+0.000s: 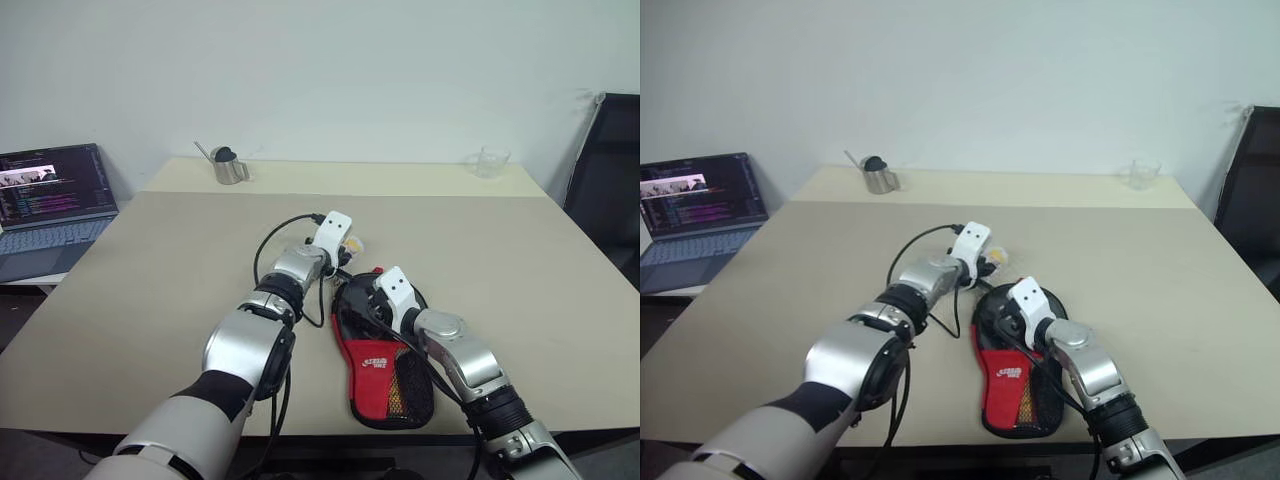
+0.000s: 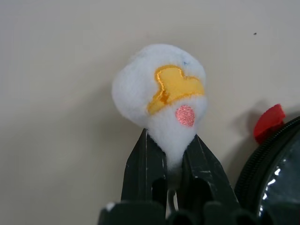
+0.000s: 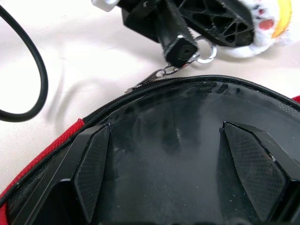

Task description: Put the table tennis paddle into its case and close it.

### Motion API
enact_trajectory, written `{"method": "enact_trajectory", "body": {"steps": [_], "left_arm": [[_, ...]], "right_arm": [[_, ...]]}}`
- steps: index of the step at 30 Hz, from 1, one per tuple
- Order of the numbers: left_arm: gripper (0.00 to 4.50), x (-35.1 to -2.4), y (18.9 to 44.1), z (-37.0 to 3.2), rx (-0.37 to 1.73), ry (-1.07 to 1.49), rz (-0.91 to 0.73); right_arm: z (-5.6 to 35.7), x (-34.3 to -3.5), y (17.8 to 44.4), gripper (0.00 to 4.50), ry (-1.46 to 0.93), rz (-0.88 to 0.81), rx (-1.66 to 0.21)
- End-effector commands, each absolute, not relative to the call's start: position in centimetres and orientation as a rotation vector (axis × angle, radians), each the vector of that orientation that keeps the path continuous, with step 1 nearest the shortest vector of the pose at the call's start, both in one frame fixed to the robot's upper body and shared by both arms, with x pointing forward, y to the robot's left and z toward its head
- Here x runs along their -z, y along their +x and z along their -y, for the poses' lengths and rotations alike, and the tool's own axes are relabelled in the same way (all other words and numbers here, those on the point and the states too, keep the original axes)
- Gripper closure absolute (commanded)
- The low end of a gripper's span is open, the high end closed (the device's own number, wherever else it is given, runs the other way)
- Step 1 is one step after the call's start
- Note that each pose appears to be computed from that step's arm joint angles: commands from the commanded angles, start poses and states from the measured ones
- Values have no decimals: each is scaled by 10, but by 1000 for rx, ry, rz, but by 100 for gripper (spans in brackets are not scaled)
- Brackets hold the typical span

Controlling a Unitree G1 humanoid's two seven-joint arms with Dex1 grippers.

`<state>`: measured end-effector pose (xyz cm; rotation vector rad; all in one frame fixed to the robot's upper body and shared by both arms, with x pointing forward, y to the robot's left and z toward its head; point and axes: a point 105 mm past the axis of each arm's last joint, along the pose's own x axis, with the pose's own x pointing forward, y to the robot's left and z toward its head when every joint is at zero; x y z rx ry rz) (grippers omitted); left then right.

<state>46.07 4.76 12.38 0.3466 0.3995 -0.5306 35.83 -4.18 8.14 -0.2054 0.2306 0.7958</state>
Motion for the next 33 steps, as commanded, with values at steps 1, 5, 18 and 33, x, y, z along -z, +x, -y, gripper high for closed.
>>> {"method": "enact_trajectory", "body": {"steps": [1,5,18,33], "left_arm": [[449,-154,466,-29,551,473,-275],[449,-156,463,-7,568,625,-211],[449,-154,455,23,570,847,-107],[449,-178,430,88,652,994,187]], "right_arm": [[41,-53,348,31,-211,-346,-806],[43,-53,346,31,-214,-354,-808],[41,-53,338,31,-224,-375,-824],[39,-47,321,31,-200,-410,-822]]}}
